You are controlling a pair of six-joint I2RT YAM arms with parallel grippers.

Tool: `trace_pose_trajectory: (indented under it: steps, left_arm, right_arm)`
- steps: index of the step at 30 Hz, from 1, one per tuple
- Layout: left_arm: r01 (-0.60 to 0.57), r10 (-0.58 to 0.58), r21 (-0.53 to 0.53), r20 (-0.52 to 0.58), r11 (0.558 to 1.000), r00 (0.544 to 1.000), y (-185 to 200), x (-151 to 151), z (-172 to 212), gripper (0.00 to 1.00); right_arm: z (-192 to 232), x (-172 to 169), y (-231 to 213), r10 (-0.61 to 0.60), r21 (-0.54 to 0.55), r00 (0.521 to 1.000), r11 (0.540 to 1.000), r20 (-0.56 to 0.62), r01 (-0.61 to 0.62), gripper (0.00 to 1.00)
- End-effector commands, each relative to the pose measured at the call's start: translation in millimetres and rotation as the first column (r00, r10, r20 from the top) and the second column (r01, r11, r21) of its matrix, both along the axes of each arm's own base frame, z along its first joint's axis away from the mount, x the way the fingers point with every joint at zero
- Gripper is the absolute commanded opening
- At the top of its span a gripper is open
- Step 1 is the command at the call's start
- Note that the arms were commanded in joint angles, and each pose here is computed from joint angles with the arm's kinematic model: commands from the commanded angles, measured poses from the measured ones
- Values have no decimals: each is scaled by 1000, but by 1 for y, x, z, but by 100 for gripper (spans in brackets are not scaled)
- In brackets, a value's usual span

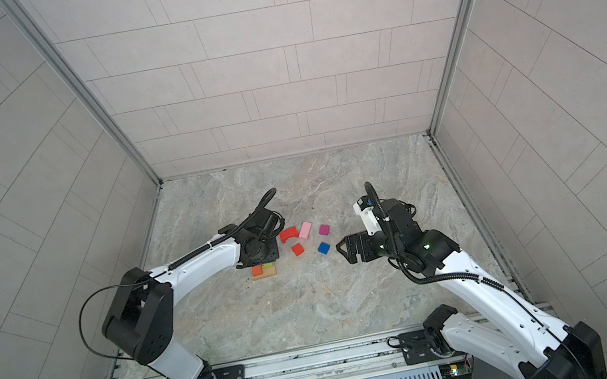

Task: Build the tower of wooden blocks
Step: 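Carry the lime green block above the stack beside the orange block, then lower the lime green block onto the top bar next to the orange block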

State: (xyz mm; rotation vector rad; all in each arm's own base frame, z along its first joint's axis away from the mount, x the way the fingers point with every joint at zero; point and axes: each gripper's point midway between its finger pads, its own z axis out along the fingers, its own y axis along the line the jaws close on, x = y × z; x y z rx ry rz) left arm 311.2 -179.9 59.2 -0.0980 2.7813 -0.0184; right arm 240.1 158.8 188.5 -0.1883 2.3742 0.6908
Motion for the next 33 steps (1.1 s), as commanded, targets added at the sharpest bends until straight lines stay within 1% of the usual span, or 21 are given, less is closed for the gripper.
trace_pose_trajectory:
  steps: [1,23,33]
  left_arm:
    - [-6,6,36,-9,999,1000,8,-1,-7,25]
    - [-7,9,63,-33,998,999,10,-2,-21,27]
    - [-5,8,69,-45,998,999,11,-4,-25,31]
  right_arm:
    - [-3,-1,-2,-7,-1,1000,1000,-7,7,99]
    - [-4,-2,-3,-7,-8,1000,1000,-6,7,99]
    - [-4,-2,-3,-6,-9,1000,1000,-5,6,99]
